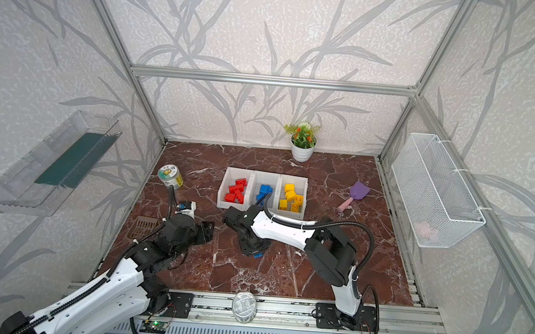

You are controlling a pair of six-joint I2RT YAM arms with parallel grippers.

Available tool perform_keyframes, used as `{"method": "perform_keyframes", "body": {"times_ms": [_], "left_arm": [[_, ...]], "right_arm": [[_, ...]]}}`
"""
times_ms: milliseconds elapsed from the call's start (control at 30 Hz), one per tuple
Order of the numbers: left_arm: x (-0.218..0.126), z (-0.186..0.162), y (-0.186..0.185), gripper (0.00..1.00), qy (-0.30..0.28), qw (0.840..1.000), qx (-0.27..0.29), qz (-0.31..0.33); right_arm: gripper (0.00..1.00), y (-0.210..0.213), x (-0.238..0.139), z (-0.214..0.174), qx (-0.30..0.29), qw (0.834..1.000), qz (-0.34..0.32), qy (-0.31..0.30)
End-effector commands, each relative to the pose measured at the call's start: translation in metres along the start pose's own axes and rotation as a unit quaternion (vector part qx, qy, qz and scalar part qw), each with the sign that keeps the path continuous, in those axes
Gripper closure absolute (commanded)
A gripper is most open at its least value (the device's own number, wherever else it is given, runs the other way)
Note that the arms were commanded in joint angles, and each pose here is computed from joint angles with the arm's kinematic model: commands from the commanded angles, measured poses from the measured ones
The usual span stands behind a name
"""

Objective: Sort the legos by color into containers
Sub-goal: 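Carry the blue brick into the middle compartment and open the right gripper, then grasp a blue brick by the tray with the left gripper while the right withdraws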

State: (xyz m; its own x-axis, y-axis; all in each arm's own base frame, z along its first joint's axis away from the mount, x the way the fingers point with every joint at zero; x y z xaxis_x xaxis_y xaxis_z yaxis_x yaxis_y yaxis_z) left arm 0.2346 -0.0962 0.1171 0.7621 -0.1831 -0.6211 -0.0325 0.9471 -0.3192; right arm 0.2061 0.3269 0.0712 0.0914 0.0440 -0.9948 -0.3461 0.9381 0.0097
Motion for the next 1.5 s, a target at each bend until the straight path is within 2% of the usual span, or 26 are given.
{"method": "perform_keyframes", "body": {"times_ms": [0,133,233,367,500,633,767,967,1200,1333,1467], "left_arm": [[-0.002,0.001,0.002,0.3,0.003,1.0,-0.01,0.007],[-0.002,-0.004,-0.004,0.3,0.014,1.0,-0.008,-0.013],[0.0,-0.009,-0.008,0.31,0.024,0.999,-0.017,-0.031],[0.001,-0.017,-0.012,0.31,0.043,0.998,-0.028,-0.045],[0.001,-0.019,-0.014,0.3,0.047,0.997,-0.029,-0.051],[0.001,-0.021,-0.018,0.3,0.055,0.997,-0.025,-0.057],[0.004,-0.023,-0.023,0.3,0.067,0.995,-0.021,-0.066],[0.009,-0.024,-0.033,0.3,0.086,0.993,-0.003,-0.077],[0.013,-0.021,-0.057,0.3,0.096,0.991,0.034,-0.092],[0.019,-0.02,-0.088,0.3,0.104,0.986,0.076,-0.105],[0.035,-0.024,-0.114,0.3,0.124,0.981,0.101,-0.11]], "right_arm": [[0.68,-0.02,-0.041,0.051,-0.013,0.997,0.0,-0.073],[0.68,-0.036,-0.064,0.107,-0.003,0.989,-0.011,-0.145],[0.68,-0.047,-0.068,0.144,0.009,0.984,-0.014,-0.179],[0.68,-0.054,-0.057,0.179,0.017,0.98,-0.023,-0.199],[0.64,-0.06,-0.036,0.196,0.024,0.98,-0.035,-0.193],[0.53,-0.065,-0.034,0.204,0.033,0.98,-0.039,-0.192],[0.41,-0.067,-0.051,0.207,0.037,0.977,-0.035,-0.207],[0.35,-0.075,-0.092,0.19,0.038,0.971,-0.02,-0.236],[0.33,-0.11,-0.134,0.13,0.05,0.963,-0.021,-0.265],[0.32,-0.131,-0.133,0.081,0.068,0.958,-0.014,-0.278],[0.3,-0.161,-0.124,0.031,0.099,0.958,-0.034,-0.267]]}}
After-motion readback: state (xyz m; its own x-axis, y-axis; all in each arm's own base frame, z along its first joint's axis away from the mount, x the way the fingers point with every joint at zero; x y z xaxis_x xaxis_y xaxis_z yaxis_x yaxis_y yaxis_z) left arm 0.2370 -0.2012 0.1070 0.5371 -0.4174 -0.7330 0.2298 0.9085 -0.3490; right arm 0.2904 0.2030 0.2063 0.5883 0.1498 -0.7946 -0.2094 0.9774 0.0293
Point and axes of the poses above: each gripper's point midway between its finger pads, its own x axis out along the fingers, its own y axis along the line the jaws close on, z = x × y, the point moved 1 cm from there along -x, back along the fingers, and after that the axes turned 2 degrees about x, right-handed, at the moved point
